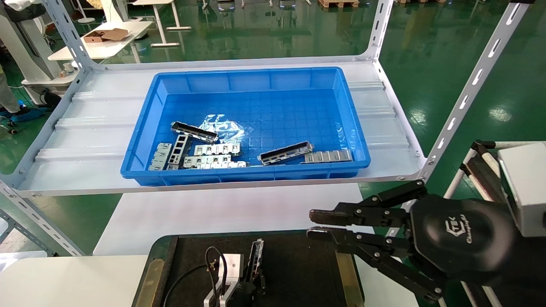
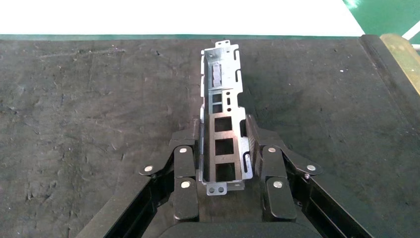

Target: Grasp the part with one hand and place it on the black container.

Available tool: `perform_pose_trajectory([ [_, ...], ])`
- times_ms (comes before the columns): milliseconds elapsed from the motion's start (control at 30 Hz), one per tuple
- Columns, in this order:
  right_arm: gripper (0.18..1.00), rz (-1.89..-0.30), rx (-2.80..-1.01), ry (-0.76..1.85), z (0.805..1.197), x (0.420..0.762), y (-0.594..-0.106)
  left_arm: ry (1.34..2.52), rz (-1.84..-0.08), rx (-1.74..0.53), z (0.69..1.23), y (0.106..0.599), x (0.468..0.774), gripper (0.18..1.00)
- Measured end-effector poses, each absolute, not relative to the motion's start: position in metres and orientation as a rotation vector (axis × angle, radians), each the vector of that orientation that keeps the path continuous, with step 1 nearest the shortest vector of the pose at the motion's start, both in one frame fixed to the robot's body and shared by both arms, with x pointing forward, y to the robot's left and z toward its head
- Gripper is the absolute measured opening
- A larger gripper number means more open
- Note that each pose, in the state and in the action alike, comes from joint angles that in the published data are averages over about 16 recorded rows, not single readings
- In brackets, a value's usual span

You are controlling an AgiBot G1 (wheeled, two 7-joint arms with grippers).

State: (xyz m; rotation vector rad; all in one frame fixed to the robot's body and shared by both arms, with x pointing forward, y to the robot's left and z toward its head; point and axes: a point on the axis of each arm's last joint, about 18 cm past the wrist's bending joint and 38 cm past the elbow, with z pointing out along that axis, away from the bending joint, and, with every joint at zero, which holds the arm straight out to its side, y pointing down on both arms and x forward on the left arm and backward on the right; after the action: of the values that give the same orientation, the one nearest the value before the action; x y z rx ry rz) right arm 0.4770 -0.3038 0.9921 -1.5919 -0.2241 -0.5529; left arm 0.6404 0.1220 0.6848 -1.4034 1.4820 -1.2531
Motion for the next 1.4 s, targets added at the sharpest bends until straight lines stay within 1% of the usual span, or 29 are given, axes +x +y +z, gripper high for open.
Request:
perform_pose_trajectory([
  [67, 0.248, -0.553, -1.592, -0.224, 0.992, 0.477, -0.304, 1.482, -1.258, -1.402, 0.686, 0.123, 0.639, 0.385],
  [267, 0.321, -0.553, -1.592, -0.224, 0.992, 0.477, -0.304, 1.487, -1.282, -1.378, 0.692, 0.128, 0.638, 0.443],
  [433, 0.417, -0.553, -1.592, -0.224, 0.992, 0.477, -0.304, 1.503, -1.319, -1.325, 0.702, 0.136, 0.638, 0.513],
  [600, 0.532, -0.553, -1.592, -0.224, 0.992, 0.477, -0.304, 1.536, -1.363, -1.239, 0.713, 0.146, 0.64, 0.615],
  [667, 0.569, -0.553, -1.592, -0.224, 0.992, 0.477, -0.304, 1.553, -1.38, -1.2, 0.718, 0.15, 0.64, 0.654],
  [800, 0.677, -0.553, -1.592, -0.224, 0.992, 0.477, -0.304, 1.593, -1.411, -1.119, 0.728, 0.157, 0.64, 0.739],
  [967, 0.782, -0.553, -1.592, -0.224, 0.992, 0.477, -0.304, 1.652, -1.441, -1.023, 0.738, 0.166, 0.639, 0.84],
  [1200, 0.902, -0.553, -1.592, -0.224, 0.992, 0.477, -0.304, 1.744, -1.466, -0.904, 0.751, 0.183, 0.635, 0.931],
  [1400, 0.962, -0.553, -1.592, -0.224, 0.992, 0.477, -0.304, 1.816, -1.476, -0.813, 0.761, 0.202, 0.628, 0.978],
])
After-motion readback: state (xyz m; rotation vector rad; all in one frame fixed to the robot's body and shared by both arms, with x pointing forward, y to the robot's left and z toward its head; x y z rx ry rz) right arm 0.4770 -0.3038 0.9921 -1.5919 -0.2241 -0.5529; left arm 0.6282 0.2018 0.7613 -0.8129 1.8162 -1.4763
